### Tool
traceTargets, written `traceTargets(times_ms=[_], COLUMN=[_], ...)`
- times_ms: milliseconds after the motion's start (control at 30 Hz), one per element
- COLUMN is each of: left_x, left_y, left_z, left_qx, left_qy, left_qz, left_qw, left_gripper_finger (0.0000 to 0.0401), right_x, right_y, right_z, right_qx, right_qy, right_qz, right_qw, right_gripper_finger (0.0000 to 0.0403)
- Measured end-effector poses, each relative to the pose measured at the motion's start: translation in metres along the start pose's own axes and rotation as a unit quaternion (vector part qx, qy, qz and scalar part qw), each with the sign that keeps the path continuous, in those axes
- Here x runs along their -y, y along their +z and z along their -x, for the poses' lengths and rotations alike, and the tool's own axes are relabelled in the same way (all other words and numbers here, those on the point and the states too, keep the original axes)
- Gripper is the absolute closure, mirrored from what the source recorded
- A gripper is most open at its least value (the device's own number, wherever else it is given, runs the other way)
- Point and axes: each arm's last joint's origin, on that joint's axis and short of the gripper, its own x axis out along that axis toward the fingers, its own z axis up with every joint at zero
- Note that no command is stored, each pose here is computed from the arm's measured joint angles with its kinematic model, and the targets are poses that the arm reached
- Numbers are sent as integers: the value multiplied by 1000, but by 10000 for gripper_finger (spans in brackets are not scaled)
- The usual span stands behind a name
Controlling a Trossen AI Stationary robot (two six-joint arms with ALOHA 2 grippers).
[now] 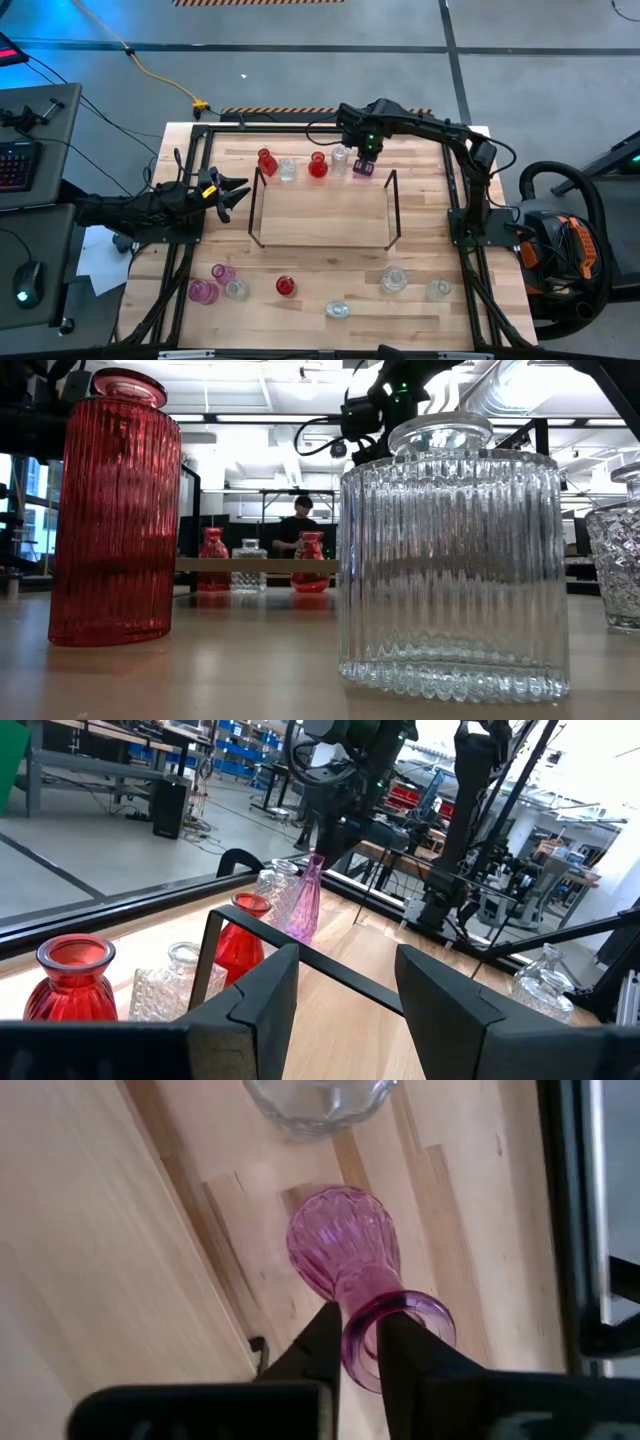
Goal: Sort vases onto shelf
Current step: Put the pink transparent vase on the shelf
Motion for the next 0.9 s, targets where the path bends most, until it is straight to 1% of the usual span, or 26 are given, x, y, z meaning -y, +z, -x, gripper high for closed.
traceTargets(times_ms=[33,167,333,433,500,567,700,800,900], left_x=[0,0,0,0,0,0,0,0,0], left_y=[0,0,0,0,0,0,0,0,0], left_z=[0,0,0,0,0,0,0,0,0], left_qx=[0,0,0,0,0,0,0,0,0], left_qy=[0,0,0,0,0,0,0,0,0], left_qz=[0,0,0,0,0,0,0,0,0], left_qw=[1000,1000,1000,1000,1000,1000,1000,1000,1000], left_gripper_finger=[243,243,243,243,243,243,243,243,243], right_x=[0,-2,-7,-12,-16,-19,-28,-34,-39], right_y=[0,0,-1,-2,-4,-5,-3,0,2], right_z=[0,0,1,2,4,9,21,33,47], right_qx=[-1,-1,-11,-19,-28,-35,-28,-13,7], right_qy=[-1,6,-4,-18,-17,-13,-19,-34,-38], right_qz=[0,1,11,18,22,23,33,42,47], right_qw=[1000,1000,1000,999,999,999,999,998,998], right_gripper_finger=[391,376,395,393,393,397,400,400,400])
